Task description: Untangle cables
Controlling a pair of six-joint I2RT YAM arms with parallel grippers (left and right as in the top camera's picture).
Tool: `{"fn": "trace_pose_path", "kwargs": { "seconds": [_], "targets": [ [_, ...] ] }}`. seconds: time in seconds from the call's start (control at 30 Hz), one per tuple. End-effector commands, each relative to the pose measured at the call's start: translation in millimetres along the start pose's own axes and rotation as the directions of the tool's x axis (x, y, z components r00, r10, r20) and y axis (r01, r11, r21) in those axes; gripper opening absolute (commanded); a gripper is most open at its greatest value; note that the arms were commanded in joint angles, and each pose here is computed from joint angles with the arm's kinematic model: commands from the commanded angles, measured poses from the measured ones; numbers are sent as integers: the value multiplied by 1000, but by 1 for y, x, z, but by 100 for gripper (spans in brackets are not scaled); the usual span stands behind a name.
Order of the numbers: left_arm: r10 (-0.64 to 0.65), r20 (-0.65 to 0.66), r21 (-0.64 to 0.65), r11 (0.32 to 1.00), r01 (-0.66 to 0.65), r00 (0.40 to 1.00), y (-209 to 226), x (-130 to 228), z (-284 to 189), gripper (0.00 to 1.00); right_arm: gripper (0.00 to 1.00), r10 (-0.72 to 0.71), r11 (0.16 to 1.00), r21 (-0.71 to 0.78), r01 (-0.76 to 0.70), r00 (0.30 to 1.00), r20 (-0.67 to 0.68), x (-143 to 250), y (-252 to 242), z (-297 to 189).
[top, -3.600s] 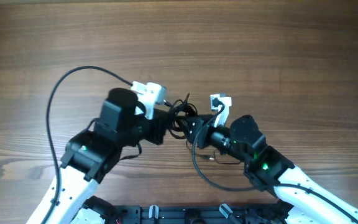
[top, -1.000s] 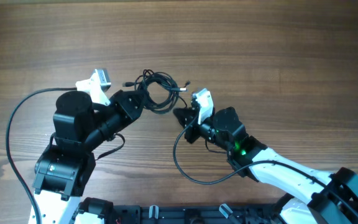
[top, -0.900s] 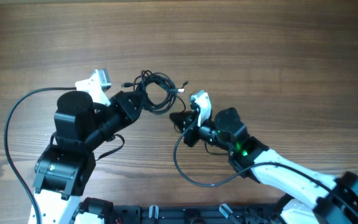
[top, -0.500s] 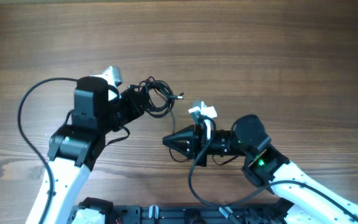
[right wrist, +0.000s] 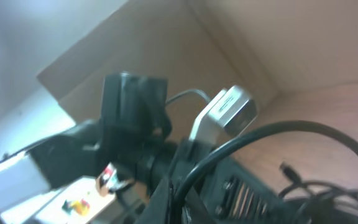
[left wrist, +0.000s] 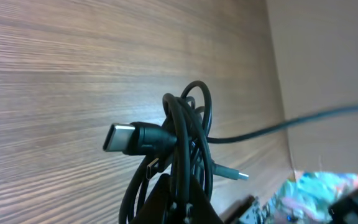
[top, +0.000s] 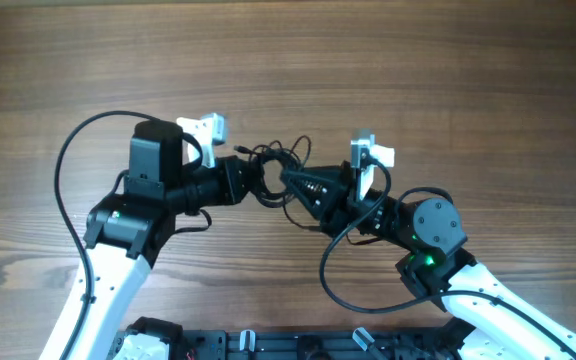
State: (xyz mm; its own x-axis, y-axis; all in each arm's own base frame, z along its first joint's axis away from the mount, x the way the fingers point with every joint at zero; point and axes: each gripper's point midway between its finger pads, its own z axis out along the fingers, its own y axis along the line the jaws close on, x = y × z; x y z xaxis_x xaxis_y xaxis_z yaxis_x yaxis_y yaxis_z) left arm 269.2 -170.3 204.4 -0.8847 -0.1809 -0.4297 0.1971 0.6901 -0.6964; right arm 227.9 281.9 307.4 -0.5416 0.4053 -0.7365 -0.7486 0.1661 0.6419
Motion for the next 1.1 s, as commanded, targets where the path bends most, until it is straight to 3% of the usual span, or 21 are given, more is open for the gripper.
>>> {"fn": "trace_pose_path", "kwargs": {
  "seconds": [0.0, 0.23, 0.43, 0.6, 0.93, 1.07],
  "targets": [
    [66, -43, 93, 994, -61, 997, -23, 8, 1, 4, 4, 28, 996, 86, -36, 995, 93, -14, -21, 2],
    [78, -101, 186, 981, -58, 992, -42, 21, 0, 4, 4, -10, 996, 86, -9, 977, 211, -34, -26, 5],
    [1, -121, 187, 982, 22, 993, -43, 21, 0, 4, 4, -12, 962, 263, -70, 954, 299, -36, -76, 3],
    [-87, -139, 178, 978, 111, 987, -44, 22, -1, 4, 4, -105, 935, 353, -45, 914, 393, -54, -91, -7],
    [-285, -137, 116, 946, 301, 949, -37, 18, 1, 4, 4, -278, 888, 448, 103, 897, 345, -59, -96, -11],
    [-421, -102, 64, 901, 428, 901, -28, 12, 2, 4, 4, -292, 894, 421, 154, 913, 286, -49, -92, -5]
  ]
}}
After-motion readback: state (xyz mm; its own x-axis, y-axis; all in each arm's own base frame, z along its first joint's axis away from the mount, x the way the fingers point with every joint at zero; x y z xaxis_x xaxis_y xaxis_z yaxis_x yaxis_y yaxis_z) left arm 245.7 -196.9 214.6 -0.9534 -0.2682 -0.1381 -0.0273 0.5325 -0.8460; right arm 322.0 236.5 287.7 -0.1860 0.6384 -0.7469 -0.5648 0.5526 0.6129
